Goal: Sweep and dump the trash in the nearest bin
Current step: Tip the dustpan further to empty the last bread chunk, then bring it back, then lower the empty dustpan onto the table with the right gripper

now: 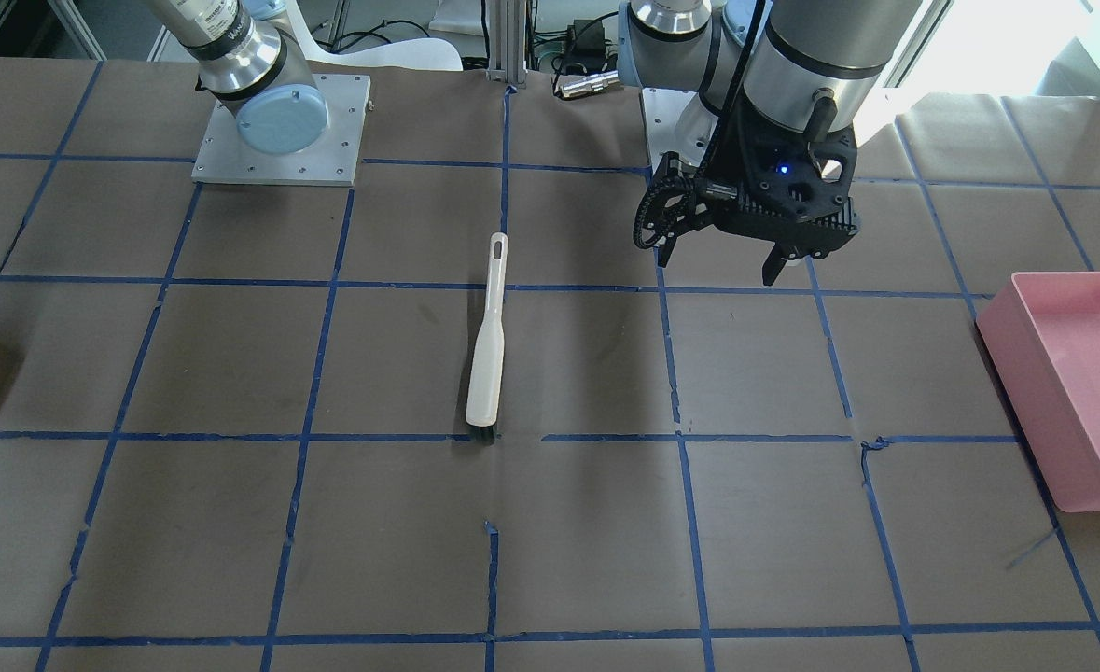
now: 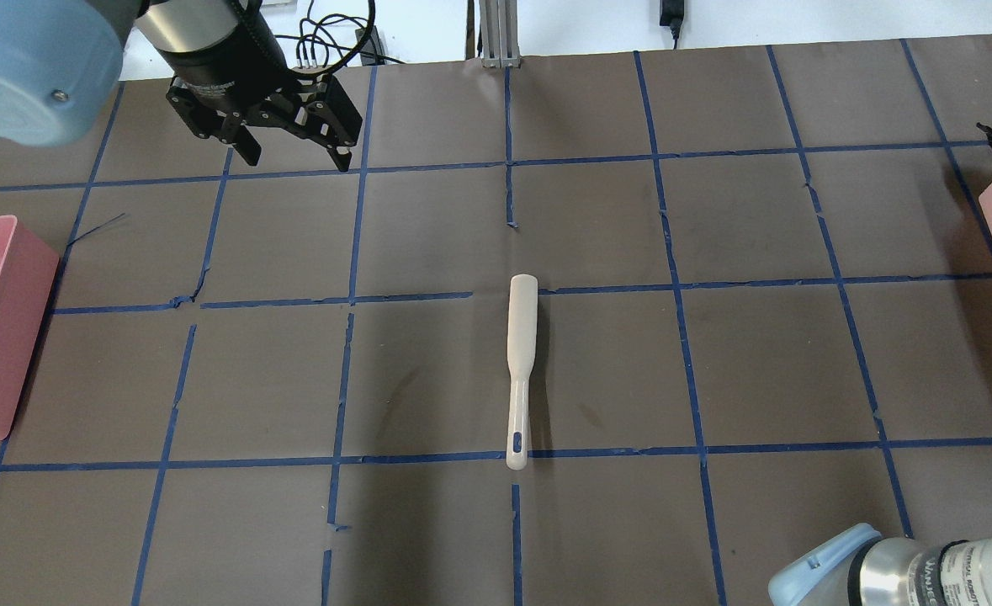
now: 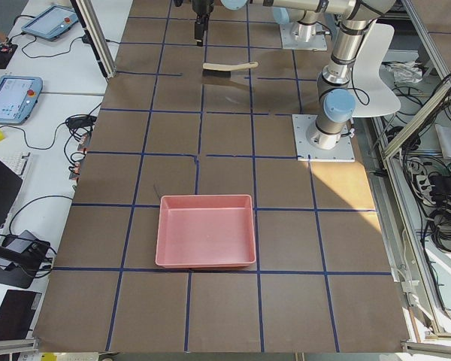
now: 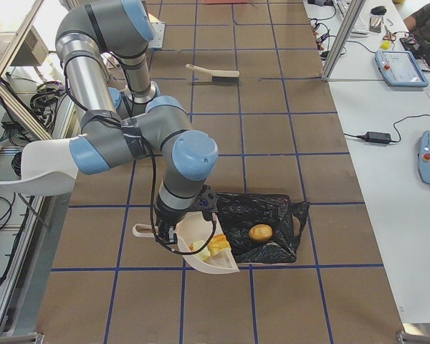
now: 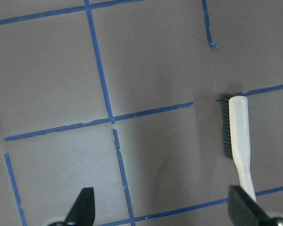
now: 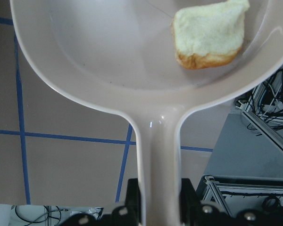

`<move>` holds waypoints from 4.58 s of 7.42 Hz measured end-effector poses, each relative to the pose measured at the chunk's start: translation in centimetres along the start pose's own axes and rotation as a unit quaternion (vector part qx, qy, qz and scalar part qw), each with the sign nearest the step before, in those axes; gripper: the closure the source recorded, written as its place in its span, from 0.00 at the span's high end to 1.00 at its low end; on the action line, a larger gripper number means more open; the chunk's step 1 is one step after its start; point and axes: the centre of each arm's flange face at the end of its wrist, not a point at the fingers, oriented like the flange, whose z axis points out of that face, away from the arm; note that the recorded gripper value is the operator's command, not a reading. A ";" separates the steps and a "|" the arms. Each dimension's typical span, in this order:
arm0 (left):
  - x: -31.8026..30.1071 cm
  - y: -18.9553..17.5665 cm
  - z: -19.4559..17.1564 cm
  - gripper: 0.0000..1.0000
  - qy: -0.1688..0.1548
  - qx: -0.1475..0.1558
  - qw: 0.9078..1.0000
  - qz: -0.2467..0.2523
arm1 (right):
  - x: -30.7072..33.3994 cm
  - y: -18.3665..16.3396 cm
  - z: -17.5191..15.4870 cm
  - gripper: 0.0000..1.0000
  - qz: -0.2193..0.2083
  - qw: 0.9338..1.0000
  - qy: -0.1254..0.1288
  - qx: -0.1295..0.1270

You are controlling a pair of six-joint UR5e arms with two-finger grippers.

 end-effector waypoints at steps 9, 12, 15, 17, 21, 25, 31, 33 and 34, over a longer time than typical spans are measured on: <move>-1.4 1.9 -0.7 1.00 -0.012 -0.021 1.000 -0.004 | -2.0 -4.5 -2.8 0.00 -0.054 0.998 0.031 0.030; -1.4 2.0 -0.8 1.00 -0.013 -0.020 1.000 -0.005 | -8.7 -9.0 -5.2 0.00 0.020 0.993 -0.041 0.108; -1.4 2.0 -0.8 1.00 -0.013 -0.021 1.000 -0.004 | -20.3 -18.1 -9.2 0.00 0.059 0.987 -0.069 0.135; -1.4 2.0 -0.8 1.00 -0.013 -0.020 1.000 -0.004 | -31.7 -26.0 -11.6 0.00 0.073 0.982 -0.100 0.145; -1.4 2.0 -0.9 1.00 -0.014 -0.020 1.000 -0.004 | -54.9 -37.5 -13.8 0.02 0.084 0.971 -0.122 0.189; -1.4 2.1 -0.9 1.00 -0.014 -0.020 1.000 -0.004 | -69.3 -42.6 -11.9 0.03 0.082 0.964 -0.140 0.211; -1.4 2.1 -0.9 1.00 -0.014 -0.020 1.000 -0.003 | -76.7 -49.3 -4.6 0.09 0.071 0.966 -0.140 0.207; -1.4 2.1 -0.9 1.00 -0.014 -0.020 1.000 -0.003 | -77.1 -50.5 -3.5 0.10 0.066 0.966 -0.139 0.208; -1.4 2.1 -0.9 1.00 -0.014 -0.020 1.000 -0.003 | -77.1 -50.7 -3.2 0.10 0.065 0.966 -0.138 0.206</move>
